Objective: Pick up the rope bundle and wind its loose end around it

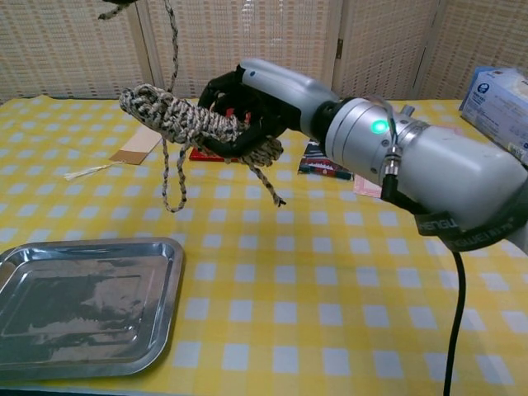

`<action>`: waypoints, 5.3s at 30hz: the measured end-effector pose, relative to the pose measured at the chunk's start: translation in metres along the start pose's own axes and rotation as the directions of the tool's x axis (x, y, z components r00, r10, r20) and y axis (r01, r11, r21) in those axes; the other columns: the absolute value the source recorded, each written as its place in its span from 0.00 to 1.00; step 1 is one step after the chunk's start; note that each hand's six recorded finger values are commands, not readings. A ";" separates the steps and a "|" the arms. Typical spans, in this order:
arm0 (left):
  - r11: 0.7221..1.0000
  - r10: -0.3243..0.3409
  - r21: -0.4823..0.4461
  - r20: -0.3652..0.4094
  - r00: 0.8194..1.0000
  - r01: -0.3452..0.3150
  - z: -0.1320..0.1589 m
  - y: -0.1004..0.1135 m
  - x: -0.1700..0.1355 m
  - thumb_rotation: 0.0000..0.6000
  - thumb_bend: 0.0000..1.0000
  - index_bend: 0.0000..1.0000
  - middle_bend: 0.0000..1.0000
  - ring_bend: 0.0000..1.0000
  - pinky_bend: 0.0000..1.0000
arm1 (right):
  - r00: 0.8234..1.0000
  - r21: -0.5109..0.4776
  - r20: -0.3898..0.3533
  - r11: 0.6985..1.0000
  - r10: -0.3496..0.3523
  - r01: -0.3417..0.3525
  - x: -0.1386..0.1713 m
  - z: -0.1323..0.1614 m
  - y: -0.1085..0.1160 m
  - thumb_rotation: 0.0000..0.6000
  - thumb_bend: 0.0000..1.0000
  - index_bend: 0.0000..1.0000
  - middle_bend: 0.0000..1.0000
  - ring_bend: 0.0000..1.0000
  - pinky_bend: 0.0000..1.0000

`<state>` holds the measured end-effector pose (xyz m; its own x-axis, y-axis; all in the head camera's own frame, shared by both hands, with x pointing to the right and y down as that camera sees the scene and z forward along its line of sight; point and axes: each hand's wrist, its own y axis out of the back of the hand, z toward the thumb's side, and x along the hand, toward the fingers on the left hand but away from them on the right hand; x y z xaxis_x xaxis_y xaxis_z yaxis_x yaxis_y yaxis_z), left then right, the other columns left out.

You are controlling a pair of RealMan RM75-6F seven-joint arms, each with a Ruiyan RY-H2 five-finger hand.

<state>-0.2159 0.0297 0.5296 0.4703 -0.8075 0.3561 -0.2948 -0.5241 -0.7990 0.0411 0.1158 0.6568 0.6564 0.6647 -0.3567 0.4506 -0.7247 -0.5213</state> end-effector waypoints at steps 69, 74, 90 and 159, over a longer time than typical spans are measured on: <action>0.975 -0.151 0.105 -0.340 0.928 0.197 -0.159 -0.053 -0.026 1.00 0.49 0.65 0.94 0.87 0.82 | 0.990 -0.479 -0.036 0.871 -0.137 0.103 0.006 -0.014 0.055 1.00 0.61 0.81 0.65 0.74 0.65; 0.957 -0.054 0.263 -0.253 0.966 0.122 -0.135 -0.034 -0.014 1.00 0.49 0.64 0.94 0.87 0.82 | 0.996 -0.400 -0.047 0.915 -0.078 0.052 0.007 -0.010 0.046 1.00 0.61 0.81 0.65 0.75 0.65; 0.912 0.076 0.404 -0.001 0.997 -0.069 -0.034 -0.009 0.021 1.00 0.49 0.64 0.94 0.87 0.82 | 0.999 -0.296 -0.016 0.955 0.031 -0.034 -0.007 0.012 0.017 1.00 0.61 0.81 0.65 0.75 0.66; 0.995 -0.067 0.058 -0.184 0.981 0.078 -0.101 -0.052 -0.027 1.00 0.50 0.61 0.94 0.86 0.82 | 0.959 -0.734 0.102 0.631 -0.264 0.252 -0.033 0.021 0.047 1.00 0.61 0.83 0.68 0.77 0.69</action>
<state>-0.2968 0.0515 0.6105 0.3279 -0.8068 0.4915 -0.2082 -0.5691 -0.7954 0.0282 0.0632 0.6280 0.4489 0.8472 -0.2841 0.8935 -0.4232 0.1499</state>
